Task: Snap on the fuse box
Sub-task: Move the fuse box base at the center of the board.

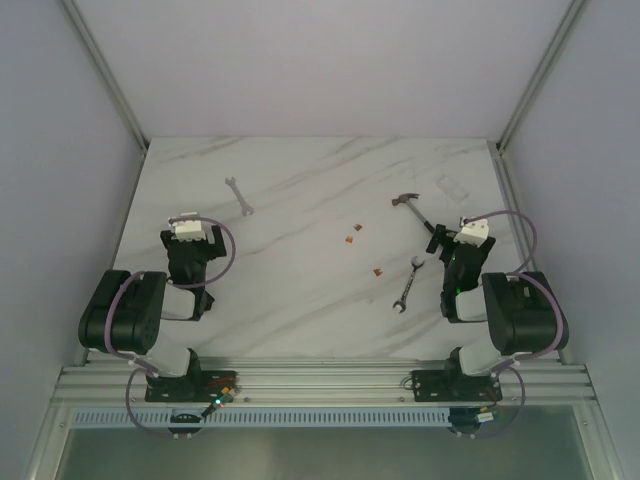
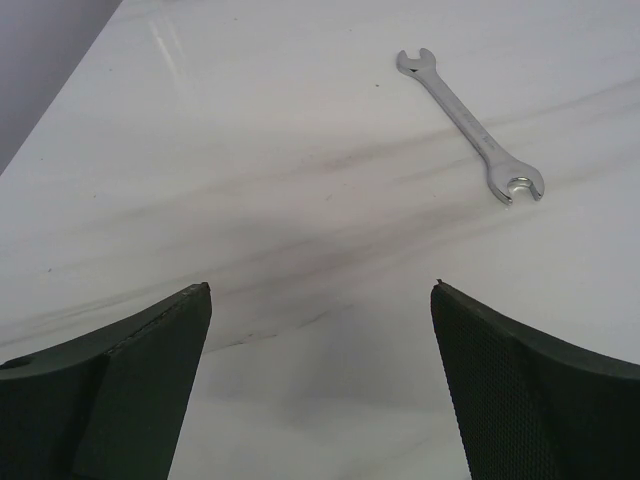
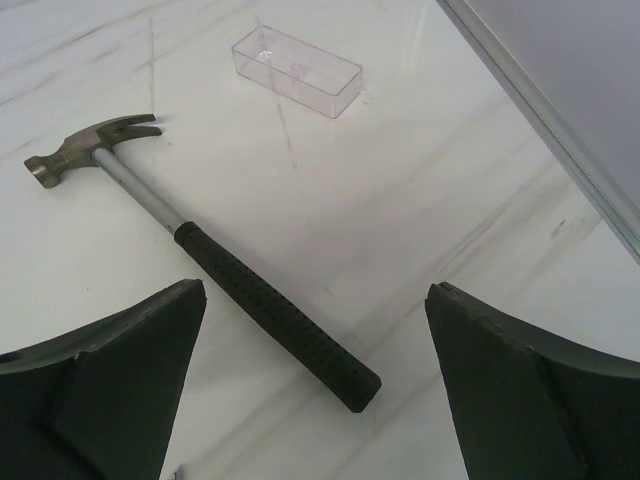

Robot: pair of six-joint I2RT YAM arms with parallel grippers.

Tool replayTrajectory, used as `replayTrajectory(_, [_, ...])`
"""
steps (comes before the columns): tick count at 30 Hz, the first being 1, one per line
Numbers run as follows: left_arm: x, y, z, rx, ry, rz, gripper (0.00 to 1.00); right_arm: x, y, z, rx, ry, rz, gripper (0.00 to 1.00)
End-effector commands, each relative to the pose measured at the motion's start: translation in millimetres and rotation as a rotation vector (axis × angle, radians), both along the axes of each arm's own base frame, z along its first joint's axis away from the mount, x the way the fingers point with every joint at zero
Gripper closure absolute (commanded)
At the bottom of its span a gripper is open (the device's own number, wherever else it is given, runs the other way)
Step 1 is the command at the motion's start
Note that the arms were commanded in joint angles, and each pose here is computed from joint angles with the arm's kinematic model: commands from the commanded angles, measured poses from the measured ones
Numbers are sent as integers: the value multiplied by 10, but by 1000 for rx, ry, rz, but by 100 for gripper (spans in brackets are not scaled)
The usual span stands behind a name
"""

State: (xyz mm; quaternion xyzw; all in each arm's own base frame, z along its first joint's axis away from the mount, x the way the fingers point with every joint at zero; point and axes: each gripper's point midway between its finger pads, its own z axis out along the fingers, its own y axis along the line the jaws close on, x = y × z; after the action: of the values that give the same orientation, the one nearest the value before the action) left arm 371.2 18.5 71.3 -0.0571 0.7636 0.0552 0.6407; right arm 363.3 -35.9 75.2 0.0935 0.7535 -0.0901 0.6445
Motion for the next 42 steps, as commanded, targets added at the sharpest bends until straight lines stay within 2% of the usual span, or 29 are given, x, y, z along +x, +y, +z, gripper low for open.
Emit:
replayTrajectory(1, [60, -30, 120, 10, -40, -19, 0, 77, -11, 197, -3, -72, 0, 0])
replayTrajectory(11, [54, -29, 143, 13, -49, -20, 0, 80, 1, 206, -6, -73, 10, 0])
replayTrajectory(14, [131, -4, 232, 6, -7, 12, 0, 112, 43, 234, -17, -57, 36, 0])
replayTrajectory(16, [163, 60, 229, -19, 75, 68, 0, 142, 45, 303, -19, -37, 32, 0])
replayTrajectory(22, [106, 69, 688, -246, 47, 194, 0, 130, 232, 466, 37, 56, 55, 0])
replayTrajectory(29, [-343, 90, 577, -424, 235, 363, 0, 3, 605, 558, 94, 114, 133, 0])
replayTrajectory(37, [-1095, 209, 267, -451, 439, 554, 0, -141, 892, 651, 86, 110, 198, 0])
replayTrajectory(42, [-1287, 145, 49, -483, 524, 576, 1, -184, 839, 632, 72, 102, 176, 0])
